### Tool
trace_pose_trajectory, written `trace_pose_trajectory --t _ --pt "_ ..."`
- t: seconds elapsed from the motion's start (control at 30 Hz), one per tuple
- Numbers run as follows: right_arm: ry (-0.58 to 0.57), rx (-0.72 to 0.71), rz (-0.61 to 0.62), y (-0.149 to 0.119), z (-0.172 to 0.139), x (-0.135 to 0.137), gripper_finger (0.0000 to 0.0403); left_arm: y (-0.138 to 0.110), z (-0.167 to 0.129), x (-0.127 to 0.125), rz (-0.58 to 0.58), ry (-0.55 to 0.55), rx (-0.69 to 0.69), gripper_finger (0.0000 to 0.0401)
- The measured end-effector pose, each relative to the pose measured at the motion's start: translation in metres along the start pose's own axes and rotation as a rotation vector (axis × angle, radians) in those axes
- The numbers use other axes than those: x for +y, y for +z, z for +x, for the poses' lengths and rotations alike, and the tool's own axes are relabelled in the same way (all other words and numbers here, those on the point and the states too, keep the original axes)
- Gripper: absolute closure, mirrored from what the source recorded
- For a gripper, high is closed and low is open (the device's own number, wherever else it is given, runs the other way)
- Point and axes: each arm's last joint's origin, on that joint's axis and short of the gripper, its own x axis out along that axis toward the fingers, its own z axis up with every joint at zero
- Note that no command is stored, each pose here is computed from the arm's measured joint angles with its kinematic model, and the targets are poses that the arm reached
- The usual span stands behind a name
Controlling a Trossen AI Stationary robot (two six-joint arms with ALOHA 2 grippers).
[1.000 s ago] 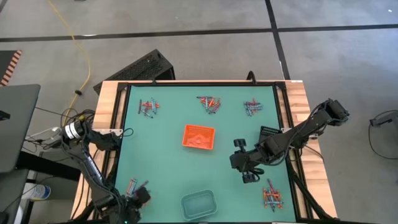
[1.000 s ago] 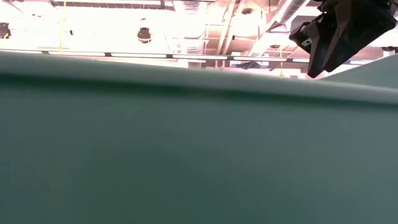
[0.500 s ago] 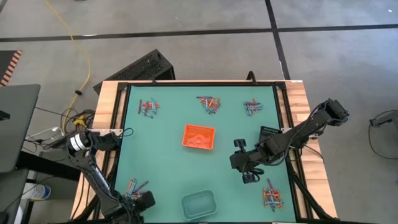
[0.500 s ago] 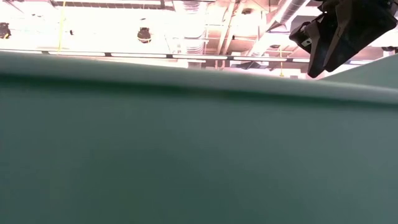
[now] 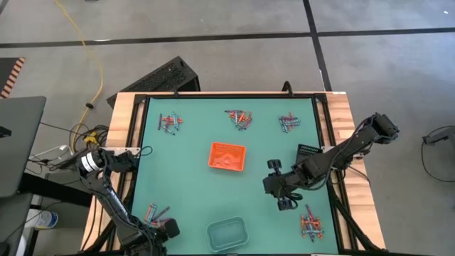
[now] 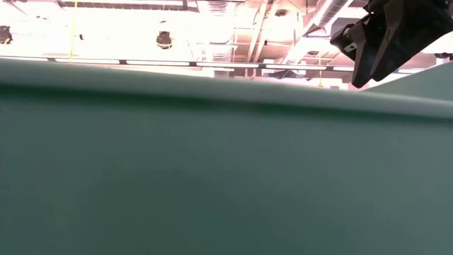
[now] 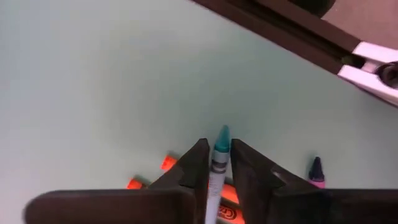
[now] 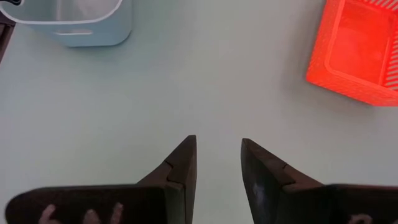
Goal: Sort crayons
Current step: Put the blue crayon into the blue bin
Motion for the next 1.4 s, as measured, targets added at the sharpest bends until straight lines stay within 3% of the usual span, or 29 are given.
trace_pose_trajectory --t 0.17,0.8,0.97,1.23,1.4 --pt "0.0 0.0 0.0 0.0 0.0 0.0 0.0284 0.0 0.0 0.001 -0.006 -0.031 -0.001 0.0393" --pt "0.0 0.0 0.0 0.0 0.0 0.0 0.0284 0.01 -0.009 0.009 0.008 0.034 -0.032 0.0399" --pt "-0.001 0.003 -0.001 0.0 0.0 0.0 0.0284 0.015 -0.025 0.02 -0.023 0.141 0.018 0.04" --pt "0.011 0.003 -0.019 -0.002 -0.001 0.006 0.0284 0.027 -0.048 0.073 -0.271 0.456 -0.048 0.0401" --pt "0.019 0.013 -0.038 -0.004 -0.002 0.011 0.0284 0.032 -0.056 0.109 -0.295 0.504 -0.136 0.0401"
